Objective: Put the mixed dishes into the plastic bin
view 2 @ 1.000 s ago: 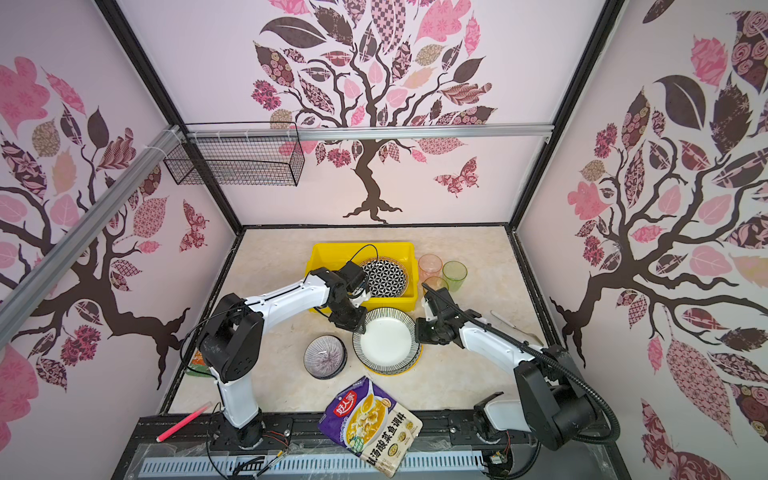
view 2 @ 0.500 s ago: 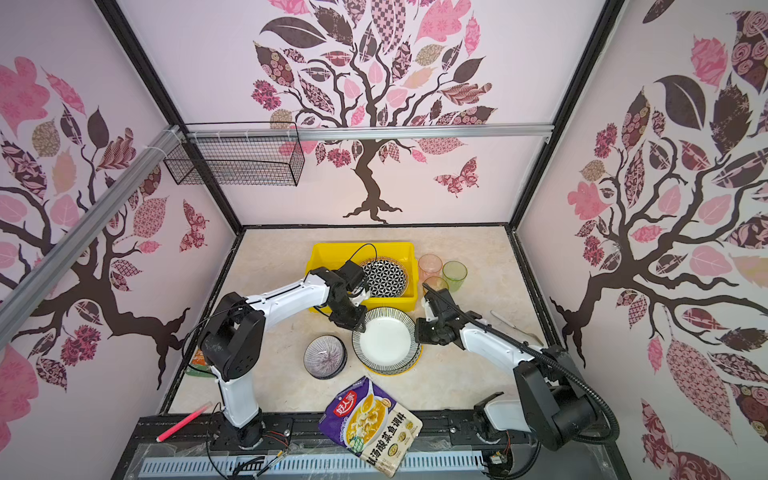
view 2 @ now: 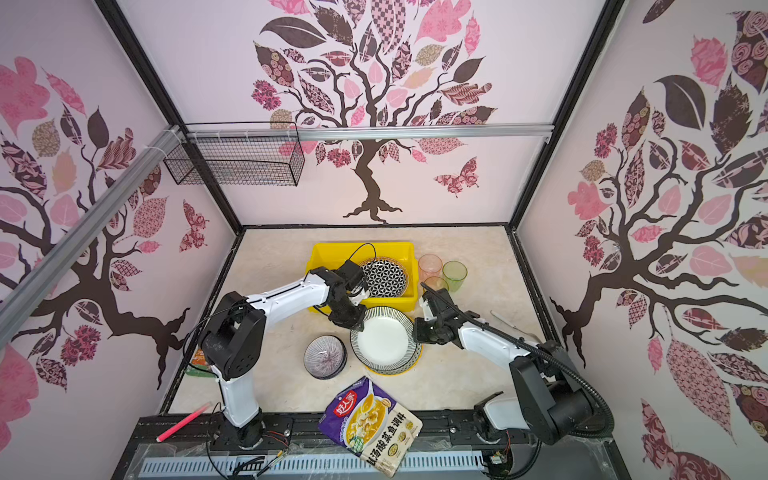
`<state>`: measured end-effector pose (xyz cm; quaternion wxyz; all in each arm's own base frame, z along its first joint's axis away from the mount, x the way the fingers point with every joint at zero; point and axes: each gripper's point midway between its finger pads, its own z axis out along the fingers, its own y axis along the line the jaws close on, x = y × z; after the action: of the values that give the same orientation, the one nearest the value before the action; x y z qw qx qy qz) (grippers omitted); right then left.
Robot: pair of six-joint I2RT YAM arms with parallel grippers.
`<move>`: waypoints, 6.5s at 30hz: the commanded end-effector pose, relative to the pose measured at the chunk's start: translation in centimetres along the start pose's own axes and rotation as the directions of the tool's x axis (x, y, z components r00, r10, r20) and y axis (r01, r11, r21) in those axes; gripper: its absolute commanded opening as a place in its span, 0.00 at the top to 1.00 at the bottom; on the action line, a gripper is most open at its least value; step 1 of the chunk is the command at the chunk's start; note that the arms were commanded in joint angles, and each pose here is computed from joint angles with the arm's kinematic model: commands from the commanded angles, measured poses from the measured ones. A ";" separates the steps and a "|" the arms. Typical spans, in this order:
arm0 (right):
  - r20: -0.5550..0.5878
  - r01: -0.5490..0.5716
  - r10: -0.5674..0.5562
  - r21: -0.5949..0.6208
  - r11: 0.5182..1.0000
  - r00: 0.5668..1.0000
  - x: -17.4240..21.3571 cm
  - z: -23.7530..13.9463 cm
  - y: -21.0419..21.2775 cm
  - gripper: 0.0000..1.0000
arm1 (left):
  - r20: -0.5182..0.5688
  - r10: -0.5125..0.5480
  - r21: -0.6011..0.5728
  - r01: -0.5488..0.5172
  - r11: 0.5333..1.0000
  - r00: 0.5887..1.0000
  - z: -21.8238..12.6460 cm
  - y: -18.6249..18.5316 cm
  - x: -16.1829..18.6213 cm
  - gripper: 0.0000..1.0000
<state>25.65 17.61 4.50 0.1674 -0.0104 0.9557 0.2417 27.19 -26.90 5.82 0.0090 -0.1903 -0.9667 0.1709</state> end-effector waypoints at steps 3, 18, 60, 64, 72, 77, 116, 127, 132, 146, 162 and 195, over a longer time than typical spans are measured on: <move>-0.114 -0.028 0.041 0.111 0.993 0.993 3.5 0.9 -2.6 1.00 | -0.070 0.025 0.098 -0.018 0.995 0.997 1.5 -2.3 1.5 0.85; -0.094 -0.016 0.029 0.137 0.990 0.995 2.7 -0.1 -2.6 0.93 | -0.053 0.032 0.083 -0.028 0.996 0.998 1.2 -2.1 1.4 0.95; 0.096 0.061 -0.066 0.058 0.996 0.993 -2.1 -4.9 1.3 0.59 | 0.035 -0.008 0.168 0.002 0.986 0.999 -1.0 -2.5 -0.7 1.00; 0.128 0.068 -0.075 0.059 0.996 0.989 -2.7 -5.6 1.6 0.58 | 0.056 -0.006 0.175 -0.004 0.985 0.998 -1.8 -2.5 -0.9 1.00; 0.191 0.073 -0.087 0.077 0.994 0.978 -3.6 -7.1 1.7 0.55 | 0.080 0.017 0.198 -0.032 0.980 0.997 -3.5 -3.1 -0.9 1.00; 0.225 0.072 -0.091 0.093 0.993 0.970 -3.9 -7.9 1.5 0.54 | 0.092 0.040 0.205 -0.058 0.977 0.995 -4.6 -3.5 -0.8 1.00; 0.285 0.088 -0.125 0.140 0.986 0.950 -5.7 -8.6 1.4 0.43 | 0.350 0.005 0.226 -0.090 0.970 0.937 -14.1 -3.0 -7.2 1.00; 0.320 0.095 -0.139 0.149 0.984 0.937 -7.2 -9.0 1.9 0.41 | 0.429 -0.081 0.241 -0.027 0.970 0.899 -16.8 -0.1 -9.8 1.00; 0.326 0.099 -0.143 0.150 0.984 0.934 -7.6 -9.0 2.1 0.40 | 0.478 -0.135 0.254 0.011 0.967 0.868 -18.1 1.3 -11.2 1.00; 0.316 0.112 -0.163 0.172 0.979 0.935 -8.3 -8.4 2.0 0.39 | 0.536 -0.190 0.205 0.092 0.975 0.822 -18.7 4.3 -14.6 1.00; 0.303 0.110 -0.164 0.189 0.976 0.939 -8.5 -7.8 1.8 0.39 | 0.568 -0.217 0.157 0.154 0.975 0.794 -17.6 6.6 -17.0 1.00; 0.283 0.104 -0.151 0.175 0.979 0.947 -8.4 -7.1 1.9 0.38 | 0.496 -0.271 0.137 0.234 0.963 0.825 -11.9 9.1 -17.6 1.00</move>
<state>30.33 14.92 12.88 0.3164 -0.0219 0.9369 0.1470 45.69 -20.39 11.28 -0.1639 0.0015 -0.9648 0.2059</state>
